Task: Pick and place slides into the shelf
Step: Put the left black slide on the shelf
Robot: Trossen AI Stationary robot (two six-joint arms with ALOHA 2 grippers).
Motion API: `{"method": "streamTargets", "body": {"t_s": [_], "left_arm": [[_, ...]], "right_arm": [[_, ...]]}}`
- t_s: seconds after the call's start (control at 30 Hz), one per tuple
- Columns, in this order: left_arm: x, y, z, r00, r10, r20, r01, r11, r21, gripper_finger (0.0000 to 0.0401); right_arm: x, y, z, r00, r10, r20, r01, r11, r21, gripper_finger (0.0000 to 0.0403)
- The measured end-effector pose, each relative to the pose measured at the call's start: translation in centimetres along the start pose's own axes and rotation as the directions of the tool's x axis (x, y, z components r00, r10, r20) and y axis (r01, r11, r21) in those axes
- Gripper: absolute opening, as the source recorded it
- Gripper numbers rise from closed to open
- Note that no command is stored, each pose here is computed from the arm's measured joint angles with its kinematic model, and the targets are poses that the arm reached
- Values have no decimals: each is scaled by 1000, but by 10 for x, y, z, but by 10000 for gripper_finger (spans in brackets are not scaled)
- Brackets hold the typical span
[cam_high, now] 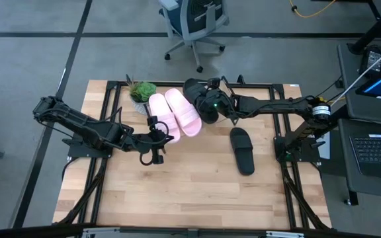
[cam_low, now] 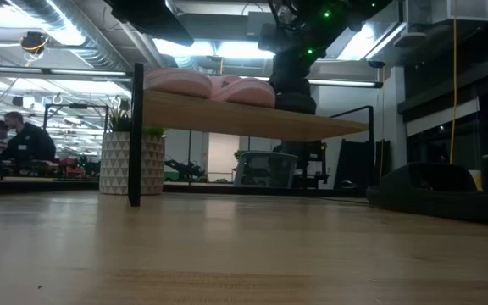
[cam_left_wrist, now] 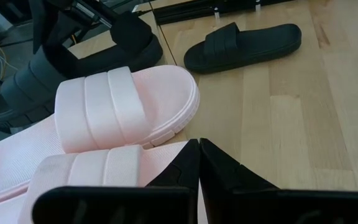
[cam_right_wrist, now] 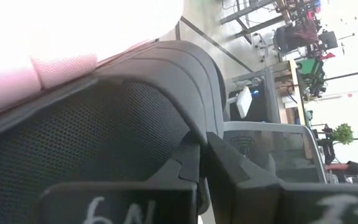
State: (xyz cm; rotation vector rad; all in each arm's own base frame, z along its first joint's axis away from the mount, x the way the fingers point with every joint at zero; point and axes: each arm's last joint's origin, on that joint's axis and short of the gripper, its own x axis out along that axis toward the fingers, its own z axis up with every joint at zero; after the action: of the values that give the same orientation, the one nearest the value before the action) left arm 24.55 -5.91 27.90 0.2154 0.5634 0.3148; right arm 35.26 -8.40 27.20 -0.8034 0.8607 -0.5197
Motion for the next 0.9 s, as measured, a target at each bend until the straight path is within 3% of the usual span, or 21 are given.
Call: {"method": "streamTargets", "body": {"t_s": [0.1,0.43,0.9], "left_arm": [[0,0,0,1000,0,0,0,1000,0,4],[0,0,0,1000,0,0,0,1000,-1,4],[0,0,0,1000,0,0,0,1000,-2,4]], "right_arm": [[0,0,0,1000,1,-1,-1,1000,-2,18],[0,1,-1,1000,0,-10,0,1000,-3,103],[-3,3,2,1000,-17,-17,17,1000,-12,144]]}}
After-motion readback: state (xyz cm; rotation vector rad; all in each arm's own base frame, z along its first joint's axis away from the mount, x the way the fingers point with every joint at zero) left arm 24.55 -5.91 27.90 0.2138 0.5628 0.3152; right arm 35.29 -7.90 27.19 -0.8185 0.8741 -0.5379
